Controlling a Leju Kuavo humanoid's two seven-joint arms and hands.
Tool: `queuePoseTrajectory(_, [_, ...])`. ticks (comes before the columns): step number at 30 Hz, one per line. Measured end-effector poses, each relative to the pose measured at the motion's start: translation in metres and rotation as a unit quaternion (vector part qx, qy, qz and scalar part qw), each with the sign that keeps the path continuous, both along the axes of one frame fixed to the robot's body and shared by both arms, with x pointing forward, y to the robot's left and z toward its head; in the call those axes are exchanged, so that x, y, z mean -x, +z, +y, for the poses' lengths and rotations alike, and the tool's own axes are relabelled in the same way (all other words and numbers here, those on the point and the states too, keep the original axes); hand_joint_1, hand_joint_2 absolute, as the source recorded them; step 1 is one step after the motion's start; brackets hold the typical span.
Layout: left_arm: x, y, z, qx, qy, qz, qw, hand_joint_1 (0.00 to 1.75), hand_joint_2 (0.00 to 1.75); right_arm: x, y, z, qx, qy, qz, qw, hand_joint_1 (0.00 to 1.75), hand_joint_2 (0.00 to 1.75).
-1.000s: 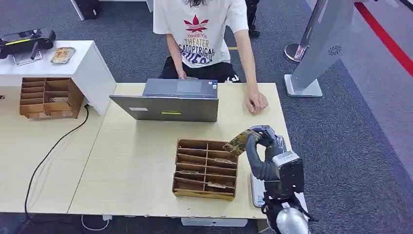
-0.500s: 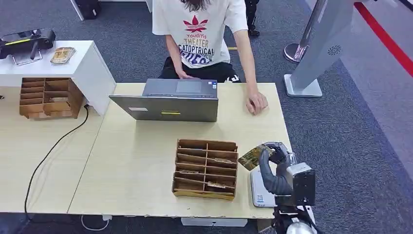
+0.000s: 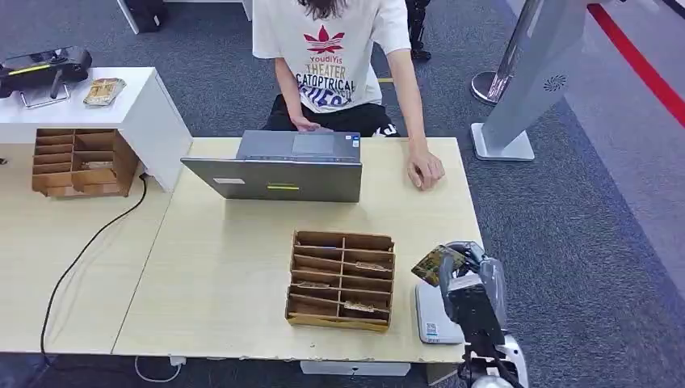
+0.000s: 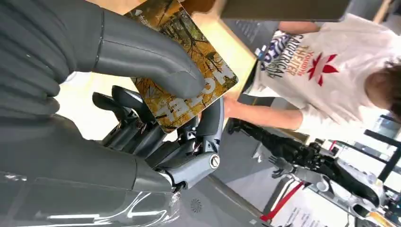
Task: Pass the card to the sensor for recognition and then transmit it.
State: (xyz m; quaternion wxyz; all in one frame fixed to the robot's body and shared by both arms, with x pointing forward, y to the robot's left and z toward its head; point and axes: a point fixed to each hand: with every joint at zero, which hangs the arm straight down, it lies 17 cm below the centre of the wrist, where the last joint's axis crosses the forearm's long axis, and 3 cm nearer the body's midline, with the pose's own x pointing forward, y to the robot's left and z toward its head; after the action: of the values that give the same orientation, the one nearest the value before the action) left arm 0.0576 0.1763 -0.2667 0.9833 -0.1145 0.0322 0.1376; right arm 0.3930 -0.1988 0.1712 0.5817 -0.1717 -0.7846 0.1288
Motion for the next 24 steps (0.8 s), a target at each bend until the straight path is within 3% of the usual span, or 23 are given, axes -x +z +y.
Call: queuePoseTrajectory(24, [0.001, 0.000, 0.000, 0.000, 0.001, 0.005, 1.000, 0.00, 0.00, -0.001, -0.066, -0.003, 0.058, -0.012, 0.082, 0.995, 1.75, 1.75])
